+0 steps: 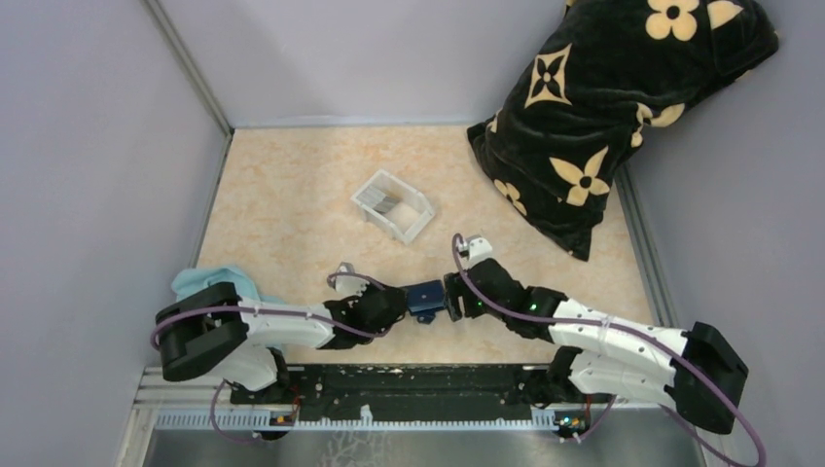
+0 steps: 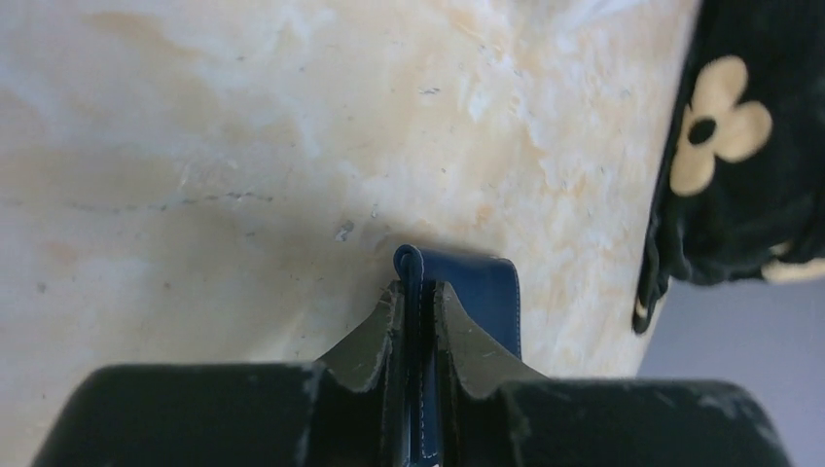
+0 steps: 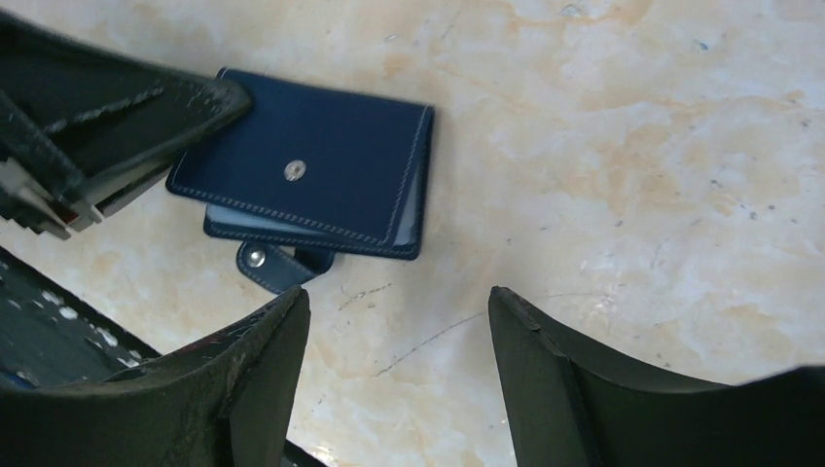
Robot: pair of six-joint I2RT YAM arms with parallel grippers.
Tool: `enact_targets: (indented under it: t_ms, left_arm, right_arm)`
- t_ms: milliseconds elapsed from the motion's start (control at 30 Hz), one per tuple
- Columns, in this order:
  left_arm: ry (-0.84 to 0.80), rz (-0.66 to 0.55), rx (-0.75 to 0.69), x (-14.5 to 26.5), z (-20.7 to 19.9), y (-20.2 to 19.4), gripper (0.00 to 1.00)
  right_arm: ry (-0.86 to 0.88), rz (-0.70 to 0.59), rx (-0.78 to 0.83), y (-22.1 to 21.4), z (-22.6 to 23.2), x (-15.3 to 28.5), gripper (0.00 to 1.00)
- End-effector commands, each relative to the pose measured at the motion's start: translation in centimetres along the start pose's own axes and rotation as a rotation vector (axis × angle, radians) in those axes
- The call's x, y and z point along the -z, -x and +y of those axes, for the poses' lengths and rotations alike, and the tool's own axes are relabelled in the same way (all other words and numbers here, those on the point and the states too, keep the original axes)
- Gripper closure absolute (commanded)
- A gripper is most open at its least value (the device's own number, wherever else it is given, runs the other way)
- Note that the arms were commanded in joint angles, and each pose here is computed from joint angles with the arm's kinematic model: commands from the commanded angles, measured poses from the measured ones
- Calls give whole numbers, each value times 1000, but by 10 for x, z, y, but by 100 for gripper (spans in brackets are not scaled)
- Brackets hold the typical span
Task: Put the credit cards into the card holder
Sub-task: Close the card holder at the center of the board.
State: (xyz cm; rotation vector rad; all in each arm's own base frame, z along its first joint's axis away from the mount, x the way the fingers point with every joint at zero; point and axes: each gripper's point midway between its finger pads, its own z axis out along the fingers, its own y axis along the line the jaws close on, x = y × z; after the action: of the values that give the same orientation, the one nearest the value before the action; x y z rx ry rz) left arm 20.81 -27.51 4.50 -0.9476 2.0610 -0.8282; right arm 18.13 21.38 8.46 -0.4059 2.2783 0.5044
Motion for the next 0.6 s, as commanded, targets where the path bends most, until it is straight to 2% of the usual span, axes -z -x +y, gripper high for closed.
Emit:
enact_targets:
  t_ms: [0,233,567]
  left_arm:
    - [213,-236,66,0,38,27,100]
    - [348,-385,53,14,48,25,100]
    - [340,-332,136,23,63,18,100]
  right_arm:
    - [-8,-54,124,2,21,-7,32]
    - [-88,-85,208,-13,28,-15,31]
    - [-96,-106,182,-26,48,-22,32]
